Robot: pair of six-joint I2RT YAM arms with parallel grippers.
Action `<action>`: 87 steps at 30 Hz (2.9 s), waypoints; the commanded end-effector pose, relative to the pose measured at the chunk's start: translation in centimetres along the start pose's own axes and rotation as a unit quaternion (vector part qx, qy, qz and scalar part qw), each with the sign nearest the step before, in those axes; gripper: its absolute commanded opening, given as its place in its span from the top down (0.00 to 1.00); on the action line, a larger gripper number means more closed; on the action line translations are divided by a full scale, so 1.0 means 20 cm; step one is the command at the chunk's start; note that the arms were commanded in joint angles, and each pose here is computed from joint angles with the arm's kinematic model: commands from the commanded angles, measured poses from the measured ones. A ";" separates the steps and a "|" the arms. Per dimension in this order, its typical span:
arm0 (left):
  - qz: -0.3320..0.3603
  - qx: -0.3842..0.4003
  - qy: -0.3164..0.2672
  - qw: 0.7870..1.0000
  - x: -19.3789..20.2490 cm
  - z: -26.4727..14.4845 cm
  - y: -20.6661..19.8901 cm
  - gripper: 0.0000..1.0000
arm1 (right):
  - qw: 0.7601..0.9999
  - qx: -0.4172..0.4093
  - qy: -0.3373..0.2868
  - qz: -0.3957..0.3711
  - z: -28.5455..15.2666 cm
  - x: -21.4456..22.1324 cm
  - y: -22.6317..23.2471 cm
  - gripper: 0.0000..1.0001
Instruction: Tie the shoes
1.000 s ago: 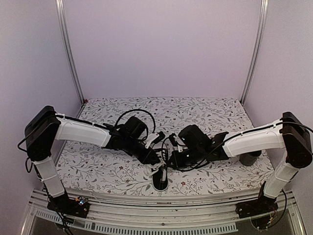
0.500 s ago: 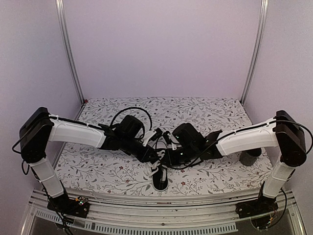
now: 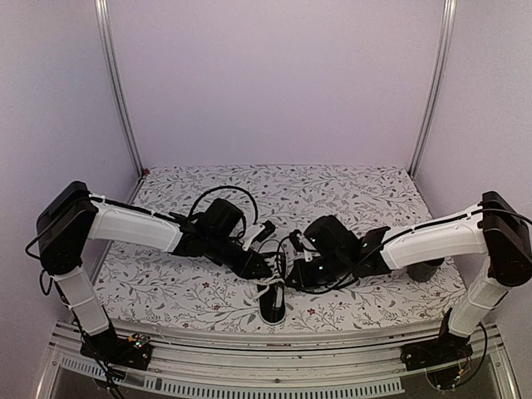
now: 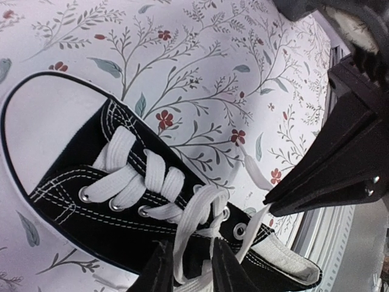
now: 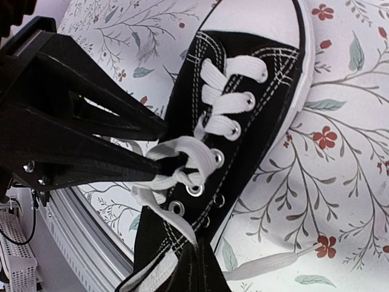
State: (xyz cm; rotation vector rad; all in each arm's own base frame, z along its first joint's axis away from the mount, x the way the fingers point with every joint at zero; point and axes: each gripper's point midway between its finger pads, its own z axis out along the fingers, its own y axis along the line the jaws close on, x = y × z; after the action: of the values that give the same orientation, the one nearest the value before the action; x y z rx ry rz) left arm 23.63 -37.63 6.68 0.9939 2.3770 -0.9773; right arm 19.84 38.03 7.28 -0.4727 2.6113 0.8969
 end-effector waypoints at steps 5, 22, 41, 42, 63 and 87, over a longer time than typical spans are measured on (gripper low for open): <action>-0.008 0.001 -0.004 1.000 0.01 0.01 0.03 0.75 | 1.000 0.009 0.003 0.014 -0.05 0.05 -0.03 0.98; -0.026 -0.005 0.007 1.000 0.03 0.08 0.08 0.80 | 1.000 -0.004 -0.001 0.004 -0.04 0.03 0.00 0.98; -0.019 0.060 0.010 0.998 0.05 0.12 -0.04 0.92 | 1.000 -0.005 -0.003 0.000 -0.02 0.01 0.02 0.98; -0.017 0.060 0.006 0.998 0.03 0.12 -0.05 0.97 | 1.000 -0.005 -0.004 0.001 -0.02 0.00 0.02 0.98; -0.029 0.032 -0.081 0.996 -0.08 -0.07 -0.08 1.00 | 0.999 -0.017 -0.040 0.001 0.00 -0.16 0.13 0.98; -0.038 0.037 -0.066 0.996 -0.04 -0.07 -0.08 1.00 | 0.994 -0.021 -0.100 0.026 0.21 -0.25 0.08 0.98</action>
State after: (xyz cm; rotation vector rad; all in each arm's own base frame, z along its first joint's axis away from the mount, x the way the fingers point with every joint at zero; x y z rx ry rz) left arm 23.41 -37.78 8.86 0.8349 2.2911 -1.1058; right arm 23.89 42.04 7.61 -0.3312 2.4893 0.9376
